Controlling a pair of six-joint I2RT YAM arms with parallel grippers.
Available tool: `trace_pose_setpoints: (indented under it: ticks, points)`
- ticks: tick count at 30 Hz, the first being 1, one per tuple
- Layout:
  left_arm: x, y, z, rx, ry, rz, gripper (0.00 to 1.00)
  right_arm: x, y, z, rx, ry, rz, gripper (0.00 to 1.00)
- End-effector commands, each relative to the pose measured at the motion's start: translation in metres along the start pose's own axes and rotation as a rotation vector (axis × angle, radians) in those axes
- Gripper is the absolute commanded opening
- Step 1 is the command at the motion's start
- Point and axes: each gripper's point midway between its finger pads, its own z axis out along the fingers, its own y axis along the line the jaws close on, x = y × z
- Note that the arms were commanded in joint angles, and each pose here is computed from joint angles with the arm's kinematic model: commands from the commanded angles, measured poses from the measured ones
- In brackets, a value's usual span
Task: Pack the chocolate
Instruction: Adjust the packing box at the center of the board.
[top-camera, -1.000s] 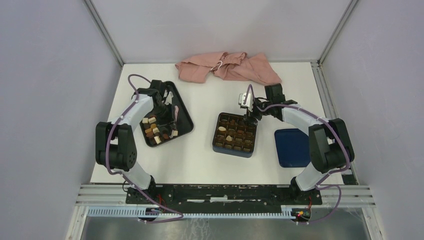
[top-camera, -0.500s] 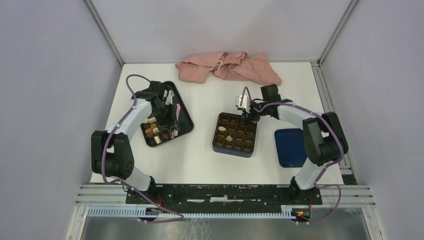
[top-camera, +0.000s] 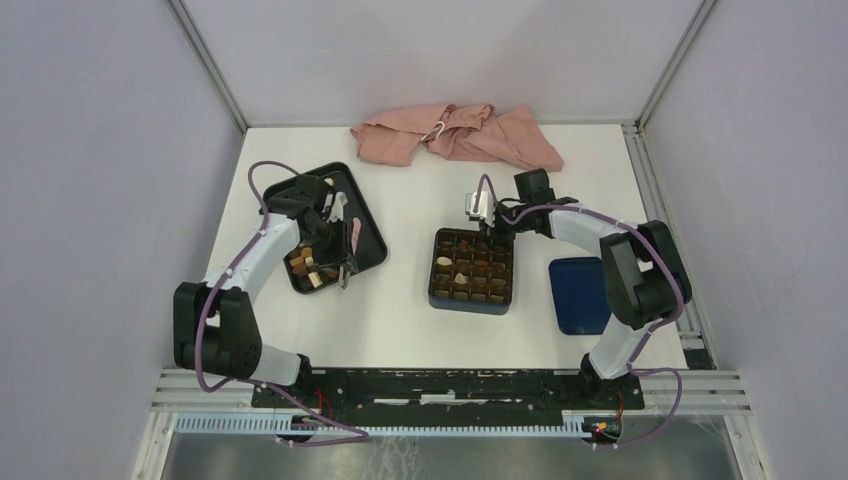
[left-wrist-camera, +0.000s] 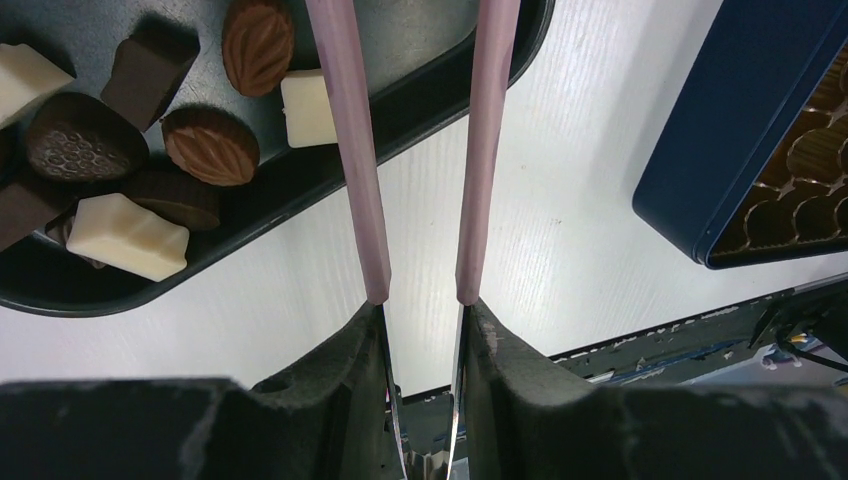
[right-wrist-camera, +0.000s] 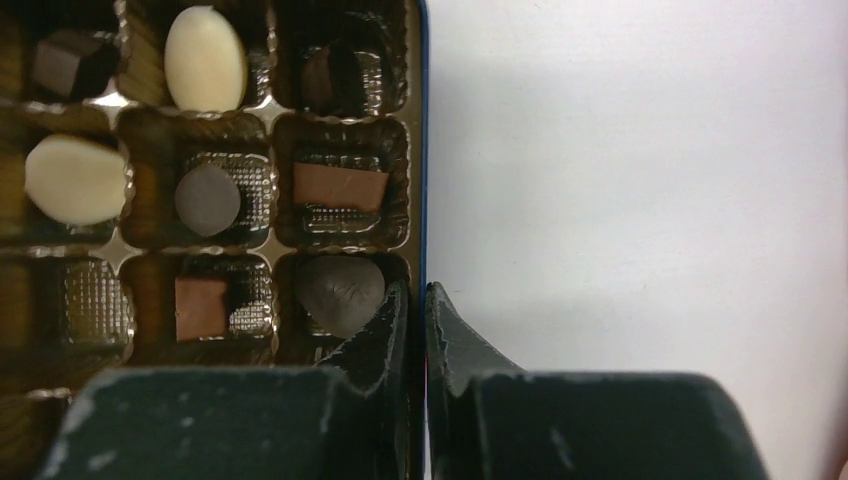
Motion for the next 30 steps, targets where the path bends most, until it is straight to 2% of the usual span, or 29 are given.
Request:
trace_pose_setpoints:
  ticks: [1,4,12,23,30]
  points:
    - [-0.005,-0.012,-0.008,0.042,-0.058,-0.005,0.04,-0.022,-0.019,-0.006,0.053,-0.029,-0.038,0.05]
    - [-0.003,-0.013,-0.009,0.046,-0.062,-0.006,0.04,-0.031,-0.027,-0.013,0.084,-0.036,-0.028,0.00]
    - [0.002,-0.028,-0.019,0.077,-0.091,0.010,0.04,-0.068,-0.055,-0.039,0.232,-0.036,0.019,0.00]
    - [0.002,-0.037,-0.025,0.086,-0.124,0.026,0.03,-0.116,-0.070,-0.067,0.444,-0.001,-0.033,0.00]
    - [0.007,-0.059,-0.027,0.156,-0.124,0.072,0.03,-0.109,-0.065,-0.055,0.425,0.011,0.015,0.00]
